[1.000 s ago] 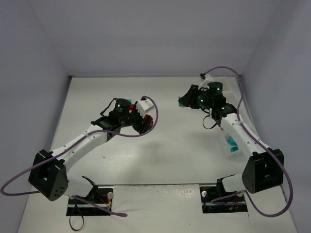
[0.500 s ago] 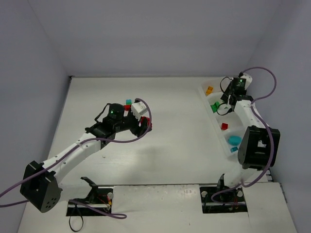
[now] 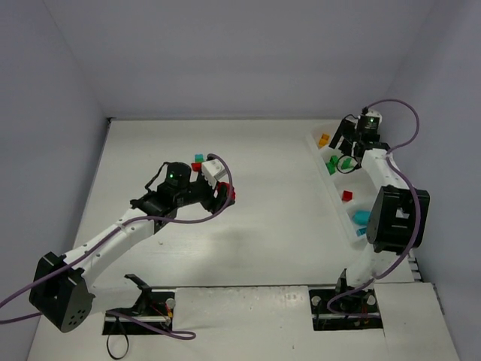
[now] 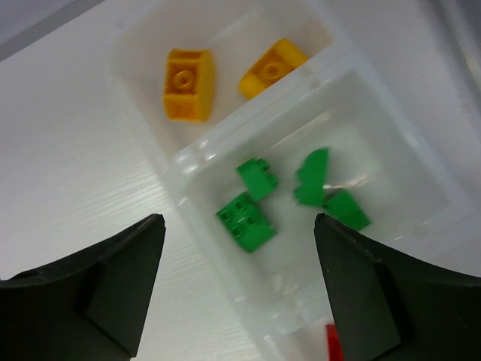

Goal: Sort the legos into containers by color

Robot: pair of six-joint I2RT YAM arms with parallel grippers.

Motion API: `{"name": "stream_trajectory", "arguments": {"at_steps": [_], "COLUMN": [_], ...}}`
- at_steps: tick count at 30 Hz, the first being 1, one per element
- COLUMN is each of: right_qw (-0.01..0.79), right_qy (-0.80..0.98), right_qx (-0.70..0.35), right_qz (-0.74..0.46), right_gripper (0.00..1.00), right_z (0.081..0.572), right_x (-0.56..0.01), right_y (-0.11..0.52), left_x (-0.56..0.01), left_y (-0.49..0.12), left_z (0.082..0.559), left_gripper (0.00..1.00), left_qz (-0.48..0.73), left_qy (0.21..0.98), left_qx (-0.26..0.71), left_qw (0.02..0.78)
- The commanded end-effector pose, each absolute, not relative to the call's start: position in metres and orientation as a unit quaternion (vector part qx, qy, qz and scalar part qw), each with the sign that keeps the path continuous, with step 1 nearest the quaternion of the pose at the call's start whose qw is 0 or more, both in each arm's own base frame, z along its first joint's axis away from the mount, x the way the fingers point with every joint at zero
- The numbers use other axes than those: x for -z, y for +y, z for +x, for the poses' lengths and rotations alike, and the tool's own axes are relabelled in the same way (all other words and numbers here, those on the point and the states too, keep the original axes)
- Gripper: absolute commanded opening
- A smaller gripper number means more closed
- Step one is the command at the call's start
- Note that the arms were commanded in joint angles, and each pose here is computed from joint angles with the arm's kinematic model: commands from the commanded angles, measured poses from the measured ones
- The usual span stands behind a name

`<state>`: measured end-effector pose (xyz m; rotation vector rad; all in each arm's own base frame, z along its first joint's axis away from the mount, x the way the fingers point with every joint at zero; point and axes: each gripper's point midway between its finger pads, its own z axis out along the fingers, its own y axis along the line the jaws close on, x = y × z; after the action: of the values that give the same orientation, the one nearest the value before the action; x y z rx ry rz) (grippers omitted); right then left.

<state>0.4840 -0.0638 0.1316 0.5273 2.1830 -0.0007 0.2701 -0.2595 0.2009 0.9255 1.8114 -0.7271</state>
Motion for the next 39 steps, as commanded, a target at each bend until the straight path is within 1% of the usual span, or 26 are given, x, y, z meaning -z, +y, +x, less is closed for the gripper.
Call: {"name": "stream_trajectory", "arguments": {"at_steps": [1, 3, 4, 5, 6, 8, 10, 17, 26, 33, 35, 36, 37, 38, 39], "right_qw": [0.503, 0.501, 0.492, 0.483, 0.473, 0.446, 0.424, 0.36, 0.327, 0.308, 0.305, 0.303, 0.301, 0.3, 0.302], "right_qy": [0.846, 0.839, 0.831, 0.827, 0.821, 0.806, 0.792, 0.762, 0.753, 0.765, 0.766, 0.768, 0.768, 0.768, 0.768], "right_qx": [-0.135, -0.202, -0.257, -0.288, -0.318, -0.381, -0.425, -0.51, -0.534, -0.53, -0.529, -0.528, -0.529, -0.529, -0.528], "right_qz": [0.113, 0.067, 0.023, 0.008, -0.018, -0.076, -0.108, -0.172, -0.201, -0.199, -0.2, -0.199, -0.201, -0.201, -0.202], "right_gripper": [0.77, 0.76, 0.75, 0.75, 0.75, 0.76, 0.76, 0.8, 0.81, 0.77, 0.73, 0.69, 0.57, 0.52, 0.43], "right_z": [0.479, 0.467, 0.451, 0.442, 0.431, 0.401, 0.375, 0.314, 0.289, 0.284, 0.283, 0.283, 0.282, 0.282, 0.282], "right_x": [-0.211, -0.225, -0.236, -0.241, -0.246, -0.257, -0.265, -0.274, -0.271, -0.254, -0.251, -0.249, -0.249, -0.248, -0.249], "right_y": [-0.001, 0.037, 0.073, 0.092, 0.114, 0.164, 0.201, 0.284, 0.326, 0.339, 0.342, 0.343, 0.344, 0.344, 0.344], "left_x": [-0.245, -0.249, -0.248, -0.251, -0.252, -0.253, -0.257, -0.272, -0.276, -0.284, -0.284, -0.285, -0.285, -0.283, -0.281], "left_y": [-0.271, -0.273, -0.274, -0.274, -0.274, -0.276, -0.278, -0.28, -0.279, -0.279, -0.279, -0.28, -0.279, -0.279, -0.279], "left_z": [0.275, 0.276, 0.277, 0.278, 0.28, 0.282, 0.284, 0.286, 0.288, 0.287, 0.287, 0.287, 0.287, 0.288, 0.287], "left_gripper": [0.18, 0.18, 0.18, 0.18, 0.21, 0.21, 0.21, 0.21, 0.21, 0.21, 0.21, 0.21, 0.21, 0.21, 0.21], "left_qz": [0.386, 0.39, 0.393, 0.394, 0.395, 0.399, 0.401, 0.397, 0.399, 0.398, 0.398, 0.399, 0.399, 0.398, 0.399], "left_qy": [0.686, 0.679, 0.678, 0.675, 0.674, 0.672, 0.669, 0.661, 0.658, 0.652, 0.653, 0.652, 0.652, 0.654, 0.655], "left_qx": [0.316, 0.315, 0.314, 0.313, 0.311, 0.31, 0.31, 0.314, 0.309, 0.31, 0.31, 0.31, 0.31, 0.309, 0.31], "left_qw": [0.529, 0.536, 0.536, 0.539, 0.541, 0.541, 0.543, 0.554, 0.559, 0.566, 0.565, 0.566, 0.566, 0.564, 0.562]}}
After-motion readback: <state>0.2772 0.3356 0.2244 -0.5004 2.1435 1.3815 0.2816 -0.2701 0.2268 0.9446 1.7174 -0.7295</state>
